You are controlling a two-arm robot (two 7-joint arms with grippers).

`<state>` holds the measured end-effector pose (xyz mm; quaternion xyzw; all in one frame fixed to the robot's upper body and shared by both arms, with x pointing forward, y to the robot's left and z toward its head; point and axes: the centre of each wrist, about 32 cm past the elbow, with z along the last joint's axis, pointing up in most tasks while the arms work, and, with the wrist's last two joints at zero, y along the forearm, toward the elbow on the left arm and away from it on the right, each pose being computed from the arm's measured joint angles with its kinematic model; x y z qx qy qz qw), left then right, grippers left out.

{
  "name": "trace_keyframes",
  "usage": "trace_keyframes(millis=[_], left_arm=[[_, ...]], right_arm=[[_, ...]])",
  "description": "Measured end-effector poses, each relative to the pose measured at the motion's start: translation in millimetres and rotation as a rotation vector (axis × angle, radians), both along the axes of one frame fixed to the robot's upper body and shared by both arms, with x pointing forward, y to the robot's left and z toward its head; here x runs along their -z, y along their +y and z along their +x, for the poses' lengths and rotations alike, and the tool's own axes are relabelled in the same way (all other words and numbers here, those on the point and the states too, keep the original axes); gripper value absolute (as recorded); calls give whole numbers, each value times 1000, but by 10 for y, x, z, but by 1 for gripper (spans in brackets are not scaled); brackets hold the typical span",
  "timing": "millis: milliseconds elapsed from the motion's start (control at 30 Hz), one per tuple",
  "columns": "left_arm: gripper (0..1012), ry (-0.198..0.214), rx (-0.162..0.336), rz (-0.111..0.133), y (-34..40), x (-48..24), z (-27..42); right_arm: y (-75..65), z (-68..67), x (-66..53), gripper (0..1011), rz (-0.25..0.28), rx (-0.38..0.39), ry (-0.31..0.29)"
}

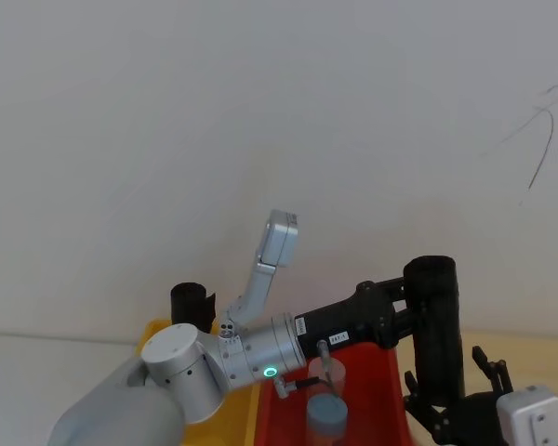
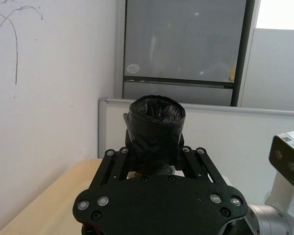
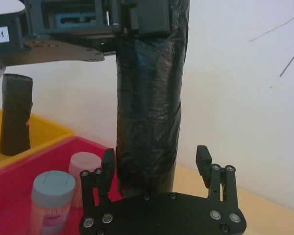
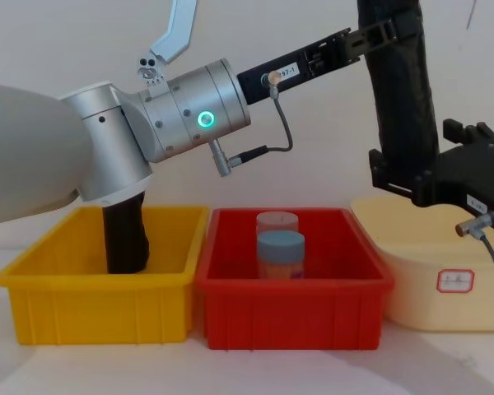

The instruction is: Pick up the garbage bag with the one hand and transfer it to the other hand.

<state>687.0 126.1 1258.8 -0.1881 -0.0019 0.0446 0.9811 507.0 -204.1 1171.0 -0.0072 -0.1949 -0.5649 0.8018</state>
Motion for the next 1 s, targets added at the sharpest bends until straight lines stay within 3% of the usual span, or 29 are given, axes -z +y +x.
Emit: trace_keyframes(millis=[233,633,867,1000], left_arm=[[398,0,0,0,0,0,0],[398,0,0,0,0,0,0],[411,0,0,0,0,-1,0],[531,0,0,0,0,0,0]], right_arm=[[17,24,-62,907,15,-5,11],[33,43,-120,545,26,-6,35],[35,53,-142,545,27,-4,41],[36,57,-153,545,27,-4,42]])
